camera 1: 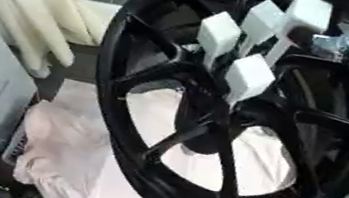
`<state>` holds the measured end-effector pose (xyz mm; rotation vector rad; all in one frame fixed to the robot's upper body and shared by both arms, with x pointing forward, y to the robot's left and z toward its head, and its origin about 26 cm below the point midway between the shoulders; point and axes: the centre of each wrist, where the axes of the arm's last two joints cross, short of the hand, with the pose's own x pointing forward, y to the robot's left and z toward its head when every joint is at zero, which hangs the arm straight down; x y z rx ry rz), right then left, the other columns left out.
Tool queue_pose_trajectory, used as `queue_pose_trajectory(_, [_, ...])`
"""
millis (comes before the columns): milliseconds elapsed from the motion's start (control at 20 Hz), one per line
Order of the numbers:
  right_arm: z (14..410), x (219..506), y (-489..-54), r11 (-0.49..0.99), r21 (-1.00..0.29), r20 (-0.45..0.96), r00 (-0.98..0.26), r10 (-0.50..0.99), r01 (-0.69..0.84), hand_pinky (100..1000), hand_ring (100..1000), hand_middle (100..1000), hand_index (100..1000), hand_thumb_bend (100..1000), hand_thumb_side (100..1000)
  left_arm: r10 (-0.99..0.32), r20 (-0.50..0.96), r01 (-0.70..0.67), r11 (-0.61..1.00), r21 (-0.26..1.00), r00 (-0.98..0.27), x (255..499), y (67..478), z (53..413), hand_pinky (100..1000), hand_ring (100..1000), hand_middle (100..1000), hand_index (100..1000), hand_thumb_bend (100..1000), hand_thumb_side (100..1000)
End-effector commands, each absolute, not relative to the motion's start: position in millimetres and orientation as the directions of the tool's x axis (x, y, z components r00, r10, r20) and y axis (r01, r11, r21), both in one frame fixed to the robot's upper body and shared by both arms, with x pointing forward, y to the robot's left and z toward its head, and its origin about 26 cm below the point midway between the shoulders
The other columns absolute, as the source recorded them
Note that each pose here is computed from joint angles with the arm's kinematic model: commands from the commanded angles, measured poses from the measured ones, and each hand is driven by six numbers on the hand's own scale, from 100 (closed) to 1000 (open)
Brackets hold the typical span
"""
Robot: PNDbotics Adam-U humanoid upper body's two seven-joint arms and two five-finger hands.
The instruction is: Pull the pin out of the wheel hub.
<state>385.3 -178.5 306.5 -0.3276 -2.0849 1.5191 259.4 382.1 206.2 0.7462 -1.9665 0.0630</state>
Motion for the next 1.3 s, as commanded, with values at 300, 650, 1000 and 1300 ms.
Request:
queue_pose_trajectory(300, [333.6,385.4,-249.4,0.531,-0.846,0.400,-0.712,0.577,-0.045,583,363,175,322,408,355,-0.482,0.807,-0.532,0.807,0.257,-0.342,257.9,382.3,214.3,605,483,478,682,235,696])
queue_pose_trajectory(650, [347.3,363.0,-336.0,0.666,-0.736,0.513,-0.543,0.665,0.119,583,362,181,323,104,313,-0.484,0.806,-0.558,0.794,0.241,-0.340,255.6,385.7,212.8,605,482,477,682,236,692])
queue_pose_trajectory(1000, [342.9,330.0,-426.7,0.590,-0.716,0.555,-0.207,0.805,0.374,636,450,279,437,419,269,-0.474,0.810,-0.595,0.778,0.202,-0.346,253.3,389.3,210.5,605,482,477,682,236,689])
queue_pose_trajectory(1300, [321.0,300.5,-457.6,0.478,-0.694,0.498,-0.120,0.859,0.538,846,787,744,843,467,725,-0.462,0.806,-0.586,0.789,0.183,-0.370,255.9,386.5,213.8,606,482,477,681,239,688])
